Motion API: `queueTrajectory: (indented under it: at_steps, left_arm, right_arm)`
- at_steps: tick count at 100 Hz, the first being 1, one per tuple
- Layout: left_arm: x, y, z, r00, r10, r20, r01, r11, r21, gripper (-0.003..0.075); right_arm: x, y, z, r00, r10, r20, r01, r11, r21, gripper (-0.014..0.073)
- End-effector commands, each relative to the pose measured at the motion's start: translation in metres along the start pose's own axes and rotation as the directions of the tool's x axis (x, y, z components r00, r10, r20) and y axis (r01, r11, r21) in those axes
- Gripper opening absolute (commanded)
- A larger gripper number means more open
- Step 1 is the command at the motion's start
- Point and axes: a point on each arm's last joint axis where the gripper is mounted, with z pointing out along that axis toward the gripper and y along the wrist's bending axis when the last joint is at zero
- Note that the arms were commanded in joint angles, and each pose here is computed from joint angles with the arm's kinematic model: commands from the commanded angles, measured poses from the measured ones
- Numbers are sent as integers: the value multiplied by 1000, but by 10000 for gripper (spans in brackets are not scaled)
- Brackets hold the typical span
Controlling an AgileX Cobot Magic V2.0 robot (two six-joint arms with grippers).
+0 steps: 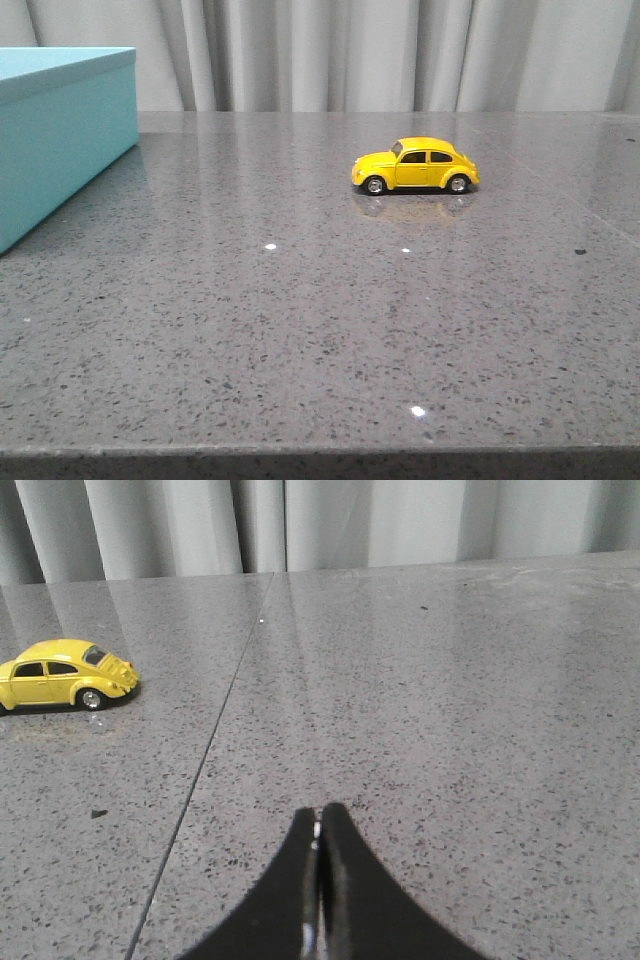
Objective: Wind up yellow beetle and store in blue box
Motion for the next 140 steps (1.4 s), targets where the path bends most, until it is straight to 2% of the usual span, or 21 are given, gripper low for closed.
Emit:
queueTrajectory:
  at_steps: [1,67,83,109,125,140]
  left_arm:
    - [-2,0,-1,995,-20,96,19,1000,10,-19]
    - [-4,0,-2,993,-20,120,19,1000,10,-19]
    - [-8,0,-2,986,-20,166,19,1000,11,-19]
    - [-12,0,-3,978,-19,210,17,1000,11,-19]
    - [-18,0,-4,974,-30,225,27,1000,14,-19]
    - [-30,-1,-5,986,-29,164,27,1000,15,-19]
  right_arm:
    - [-14,2,-3,993,-14,113,15,1000,-12,-68]
    - [-15,2,-4,992,-14,128,16,1000,-15,-68]
    - [-19,3,-4,985,-13,174,17,1000,-25,-68]
    - [-33,7,-8,943,-6,332,27,998,-58,-68]
    - [-33,6,-8,945,-6,326,26,998,-57,-68]
    - [-42,7,-10,958,-9,288,23,999,-45,-57]
